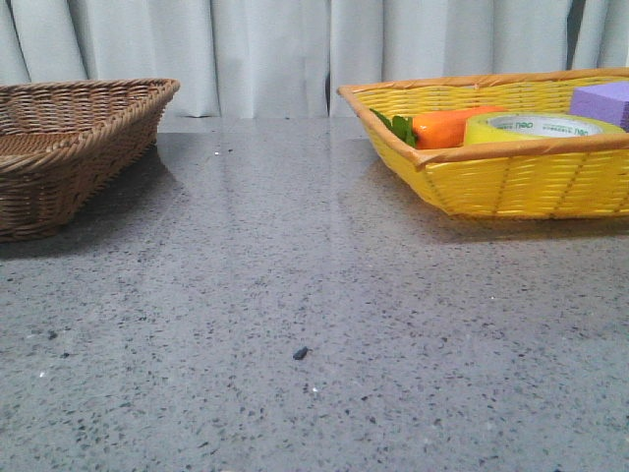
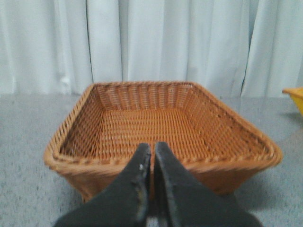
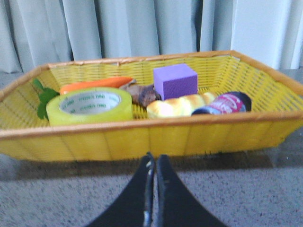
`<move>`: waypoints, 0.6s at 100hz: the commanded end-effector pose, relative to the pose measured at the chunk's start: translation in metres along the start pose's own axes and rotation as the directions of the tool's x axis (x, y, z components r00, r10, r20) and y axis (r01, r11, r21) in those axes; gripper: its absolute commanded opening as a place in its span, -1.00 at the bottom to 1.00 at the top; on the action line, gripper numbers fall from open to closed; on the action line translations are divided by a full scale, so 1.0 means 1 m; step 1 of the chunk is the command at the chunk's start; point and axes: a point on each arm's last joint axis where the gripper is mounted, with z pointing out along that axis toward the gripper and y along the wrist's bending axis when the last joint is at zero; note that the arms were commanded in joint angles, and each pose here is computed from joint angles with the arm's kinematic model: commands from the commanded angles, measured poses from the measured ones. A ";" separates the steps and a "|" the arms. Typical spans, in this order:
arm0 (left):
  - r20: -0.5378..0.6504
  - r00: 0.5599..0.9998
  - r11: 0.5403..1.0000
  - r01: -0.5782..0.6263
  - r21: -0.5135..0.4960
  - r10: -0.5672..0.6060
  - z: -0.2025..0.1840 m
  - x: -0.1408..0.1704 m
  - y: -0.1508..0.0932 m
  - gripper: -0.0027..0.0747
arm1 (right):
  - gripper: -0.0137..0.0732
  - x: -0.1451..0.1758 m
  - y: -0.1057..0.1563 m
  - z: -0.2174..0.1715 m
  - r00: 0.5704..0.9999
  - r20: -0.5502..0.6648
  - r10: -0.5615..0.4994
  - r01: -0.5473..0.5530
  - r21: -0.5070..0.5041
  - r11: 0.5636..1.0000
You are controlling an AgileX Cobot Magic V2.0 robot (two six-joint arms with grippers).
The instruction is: Transfer tape with both arms
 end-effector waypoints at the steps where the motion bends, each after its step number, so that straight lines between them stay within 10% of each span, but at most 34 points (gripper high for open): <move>1: 0.096 0.995 1.000 0.018 0.000 -0.017 0.004 -0.032 -0.002 -0.99 | -0.84 -0.036 0.001 -0.002 0.997 0.062 0.039 -0.039 -0.004 0.999; 32: 0.057 0.998 1.000 0.018 -0.004 -0.017 0.028 -0.071 -0.004 -0.99 | -0.84 -0.085 0.003 -0.010 0.974 0.186 0.129 -0.124 -0.039 0.991; 60: 0.007 1.000 1.000 0.018 -0.008 -0.018 0.050 -0.087 -0.005 -0.99 | -0.83 -0.115 0.006 0.032 0.980 -0.159 0.116 -0.122 -0.033 0.992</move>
